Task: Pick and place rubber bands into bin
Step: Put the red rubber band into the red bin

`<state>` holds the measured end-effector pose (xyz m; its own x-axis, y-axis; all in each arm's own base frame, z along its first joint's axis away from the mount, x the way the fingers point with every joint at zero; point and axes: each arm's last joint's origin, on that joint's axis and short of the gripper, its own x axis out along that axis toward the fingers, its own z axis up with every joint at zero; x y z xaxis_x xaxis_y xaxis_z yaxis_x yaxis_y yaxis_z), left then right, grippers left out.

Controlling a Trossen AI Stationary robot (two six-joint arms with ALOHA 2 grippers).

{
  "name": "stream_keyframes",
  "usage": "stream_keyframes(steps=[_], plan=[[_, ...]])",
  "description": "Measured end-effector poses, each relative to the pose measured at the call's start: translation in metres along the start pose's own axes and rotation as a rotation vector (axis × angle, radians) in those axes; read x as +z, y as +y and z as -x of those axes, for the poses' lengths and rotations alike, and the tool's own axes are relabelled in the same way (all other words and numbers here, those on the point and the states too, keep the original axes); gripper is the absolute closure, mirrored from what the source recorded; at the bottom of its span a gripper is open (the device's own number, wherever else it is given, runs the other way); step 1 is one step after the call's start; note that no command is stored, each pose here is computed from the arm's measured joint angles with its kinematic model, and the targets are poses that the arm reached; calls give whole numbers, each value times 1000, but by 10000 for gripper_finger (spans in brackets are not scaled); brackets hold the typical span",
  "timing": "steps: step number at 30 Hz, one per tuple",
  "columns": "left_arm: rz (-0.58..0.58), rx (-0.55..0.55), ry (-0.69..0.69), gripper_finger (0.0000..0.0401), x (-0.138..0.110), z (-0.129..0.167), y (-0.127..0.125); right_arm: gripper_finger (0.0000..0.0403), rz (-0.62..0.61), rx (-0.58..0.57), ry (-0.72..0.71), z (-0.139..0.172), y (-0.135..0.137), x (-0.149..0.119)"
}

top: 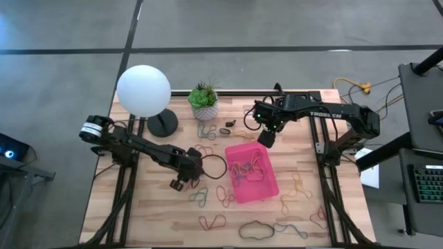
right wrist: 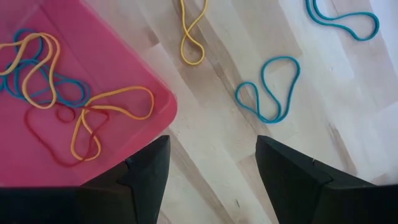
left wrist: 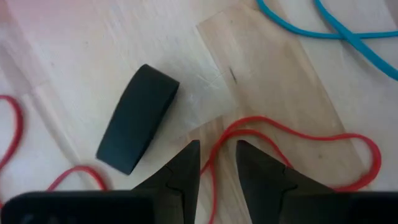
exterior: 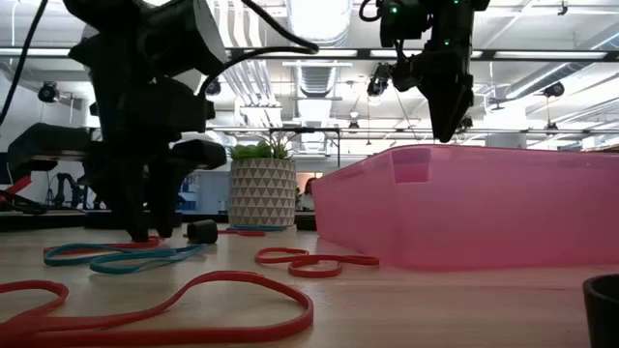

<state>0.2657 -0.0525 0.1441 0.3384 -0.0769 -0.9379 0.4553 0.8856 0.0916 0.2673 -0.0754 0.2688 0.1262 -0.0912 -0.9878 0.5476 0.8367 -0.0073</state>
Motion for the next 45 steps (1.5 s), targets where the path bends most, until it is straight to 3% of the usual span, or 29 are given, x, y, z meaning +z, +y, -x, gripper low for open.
stream_keyframes(steps=[11,16,19,23,28,34,45], plan=[[17,-67,35,316,-4,-8,1,179,-9,0,0,0,0,0],[30,-125,34,364,-6,-9,-1,179,-9,1,-1,0,0,0],[80,-146,39,395,-7,-10,-2,179,-9,1,-1,0,0,0],[189,-186,53,399,-7,-9,-3,179,-8,1,-2,0,0,0],[378,-354,34,401,-3,8,-9,179,-1,1,-4,0,0,0],[455,-397,-180,401,13,62,-6,179,21,2,-8,0,0,1],[527,-194,-536,401,33,132,20,179,39,2,-8,0,0,0]])
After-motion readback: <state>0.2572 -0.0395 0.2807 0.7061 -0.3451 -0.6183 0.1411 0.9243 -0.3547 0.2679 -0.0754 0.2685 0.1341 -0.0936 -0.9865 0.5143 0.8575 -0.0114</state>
